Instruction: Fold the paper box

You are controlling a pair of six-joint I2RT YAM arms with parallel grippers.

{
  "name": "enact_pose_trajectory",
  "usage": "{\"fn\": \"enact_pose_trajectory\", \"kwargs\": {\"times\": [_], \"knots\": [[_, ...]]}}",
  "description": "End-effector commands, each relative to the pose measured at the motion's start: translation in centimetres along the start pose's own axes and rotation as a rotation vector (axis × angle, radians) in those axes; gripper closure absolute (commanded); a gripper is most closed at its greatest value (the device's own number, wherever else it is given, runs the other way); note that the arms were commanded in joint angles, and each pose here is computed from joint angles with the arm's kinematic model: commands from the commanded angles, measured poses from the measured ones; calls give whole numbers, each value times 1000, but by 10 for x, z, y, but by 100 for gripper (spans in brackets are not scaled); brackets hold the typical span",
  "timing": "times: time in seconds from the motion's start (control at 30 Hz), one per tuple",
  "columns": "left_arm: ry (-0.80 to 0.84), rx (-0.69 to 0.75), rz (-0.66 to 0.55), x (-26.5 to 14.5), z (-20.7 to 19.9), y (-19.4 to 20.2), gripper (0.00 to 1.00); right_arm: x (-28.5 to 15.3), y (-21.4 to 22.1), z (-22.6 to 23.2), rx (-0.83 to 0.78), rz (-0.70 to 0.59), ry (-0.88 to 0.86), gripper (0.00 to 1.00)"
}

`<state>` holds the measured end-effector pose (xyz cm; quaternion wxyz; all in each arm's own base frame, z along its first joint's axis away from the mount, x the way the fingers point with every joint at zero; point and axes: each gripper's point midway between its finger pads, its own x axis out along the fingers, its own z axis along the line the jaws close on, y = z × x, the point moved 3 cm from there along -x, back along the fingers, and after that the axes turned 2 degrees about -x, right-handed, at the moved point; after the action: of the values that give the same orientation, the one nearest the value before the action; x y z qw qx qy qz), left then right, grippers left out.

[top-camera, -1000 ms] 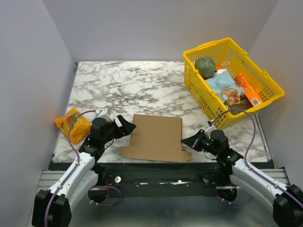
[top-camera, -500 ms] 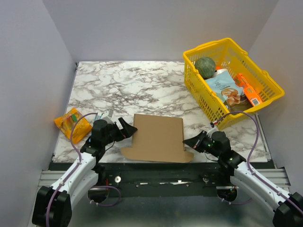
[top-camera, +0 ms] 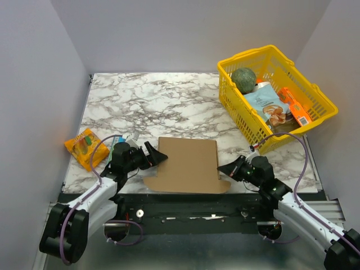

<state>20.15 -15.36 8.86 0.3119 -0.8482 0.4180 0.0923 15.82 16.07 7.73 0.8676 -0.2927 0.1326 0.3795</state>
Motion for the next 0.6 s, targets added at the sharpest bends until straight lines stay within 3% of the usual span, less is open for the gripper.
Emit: {"fn": "enact_pose_trajectory", "kwargs": {"times": [0.0, 0.13, 0.2, 0.23, 0.27, 0.33, 0.37, 0.47, 0.57], "knots": [[192, -22, 17, 0, -28, -1, 14, -4, 21, -72, -12, 23, 275, 99], [212, -42, 69, 5, -31, 2, 33, -4, 8, -52, -75, 14, 233, 99], [217, -47, 85, 6, -33, 2, 40, -4, 0, -39, -143, 10, 197, 91], [222, -49, 86, 6, -36, 0, 46, -5, -1, -34, -164, 17, 183, 85], [221, -53, 87, 7, -36, -1, 49, -6, -5, -29, -215, 12, 163, 67], [215, -58, 82, 6, -41, -7, 51, -11, -15, -11, -263, -4, 124, 50], [208, -54, 78, 6, -42, -9, 52, -15, -20, 1, -316, -27, 85, 36], [189, -54, 79, 4, -49, -17, 54, -27, -33, 31, -435, -69, -11, 20], [176, -61, 111, 2, -55, -22, 56, -39, -41, 62, -555, -85, -105, 17]]}}
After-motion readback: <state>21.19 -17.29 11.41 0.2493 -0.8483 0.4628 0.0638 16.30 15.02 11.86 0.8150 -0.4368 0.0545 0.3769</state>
